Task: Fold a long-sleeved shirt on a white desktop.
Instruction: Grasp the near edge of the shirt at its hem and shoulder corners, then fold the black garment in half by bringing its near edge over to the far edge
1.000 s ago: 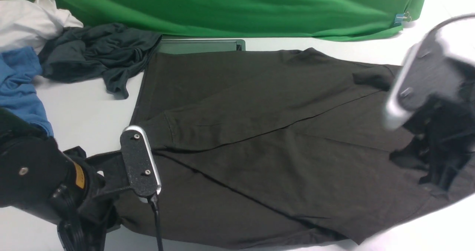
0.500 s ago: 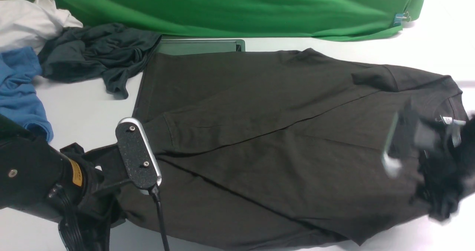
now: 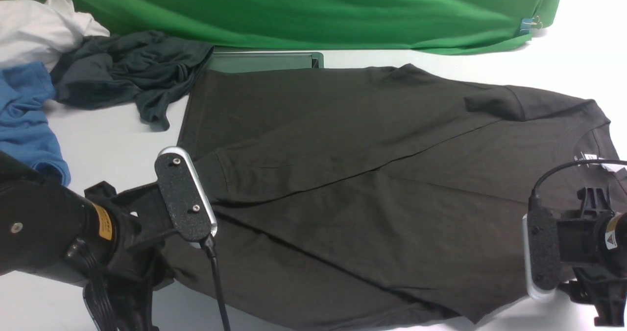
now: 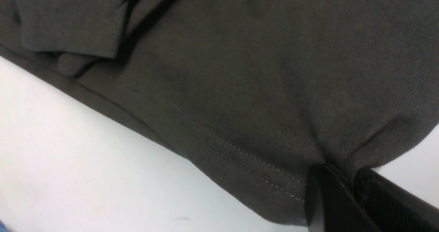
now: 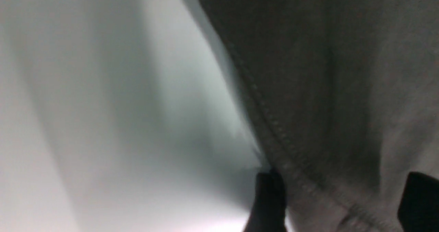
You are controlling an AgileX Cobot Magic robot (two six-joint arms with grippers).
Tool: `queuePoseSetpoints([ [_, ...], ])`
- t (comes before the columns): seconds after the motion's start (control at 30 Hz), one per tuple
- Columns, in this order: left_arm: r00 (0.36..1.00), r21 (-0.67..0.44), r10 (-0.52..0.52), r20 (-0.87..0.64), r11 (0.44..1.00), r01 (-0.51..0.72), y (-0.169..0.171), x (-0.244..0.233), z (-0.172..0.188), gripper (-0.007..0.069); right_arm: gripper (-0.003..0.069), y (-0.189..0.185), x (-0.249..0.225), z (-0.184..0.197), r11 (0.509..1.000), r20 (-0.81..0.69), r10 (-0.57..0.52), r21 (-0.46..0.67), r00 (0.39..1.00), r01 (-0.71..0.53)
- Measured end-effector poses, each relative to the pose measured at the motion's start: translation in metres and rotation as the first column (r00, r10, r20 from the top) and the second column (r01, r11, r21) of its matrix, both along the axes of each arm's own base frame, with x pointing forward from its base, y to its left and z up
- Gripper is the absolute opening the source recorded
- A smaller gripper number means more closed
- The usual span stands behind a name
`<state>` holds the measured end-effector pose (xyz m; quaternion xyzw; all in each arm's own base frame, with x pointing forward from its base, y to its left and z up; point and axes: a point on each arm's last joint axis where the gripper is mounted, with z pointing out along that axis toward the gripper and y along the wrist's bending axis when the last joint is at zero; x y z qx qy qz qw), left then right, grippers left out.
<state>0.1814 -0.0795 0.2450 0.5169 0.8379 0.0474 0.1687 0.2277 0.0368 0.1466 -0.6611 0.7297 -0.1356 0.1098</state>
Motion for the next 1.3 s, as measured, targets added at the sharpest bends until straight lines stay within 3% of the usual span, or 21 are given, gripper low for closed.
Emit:
queuePoseSetpoints([
  [0.07, 1.000, 0.000, 0.000, 0.000, 1.000, 0.000, 0.000, 0.000, 0.000, 0.0041, 0.0418, 0.001, 0.002, -0.002, 1.000, 0.005, 0.011, 0.000, 1.000, -0.011],
  [0.33, 1.000, 0.001, 0.000, -0.003, 1.000, 0.000, 0.000, 0.000, 0.000, 0.0041, 0.0082, 0.002, 0.006, -0.007, 0.999, 0.019, 0.037, 0.003, 0.999, -0.037],
  [0.4, 1.000, 0.007, 0.002, -0.016, 1.000, -0.002, 0.001, -0.001, -0.001, 0.0041, 0.0051, 0.002, 0.005, -0.005, 0.999, 0.028, 0.036, 0.005, 0.999, -0.036],
  [0.83, 0.981, -0.068, 0.048, -0.189, 0.996, -0.062, -0.004, -0.018, -0.002, 0.0041, 0.0046, -0.016, -0.048, 0.038, 0.987, -0.045, -0.160, -0.037, 0.986, 0.158],
  [0.97, 0.988, -0.107, 0.078, -0.132, 0.990, -0.093, -0.004, -0.017, 0.004, 0.0041, 0.0041, -0.017, -0.053, 0.047, 0.983, -0.002, -0.183, -0.006, 0.983, 0.183],
  [1.07, 0.984, -0.167, 0.174, -0.039, 0.970, -0.178, -0.005, -0.009, 0.013, 0.0041, 0.0042, -0.016, -0.050, 0.054, 0.976, 0.033, -0.216, 0.026, 0.976, 0.216],
  [1.3, 0.953, -0.228, 0.283, 0.111, 0.940, -0.252, -0.002, 0.018, 0.028, 0.0041, 0.0042, -0.005, -0.007, 0.067, 0.950, 0.122, -0.299, 0.135, 0.946, 0.283],
])
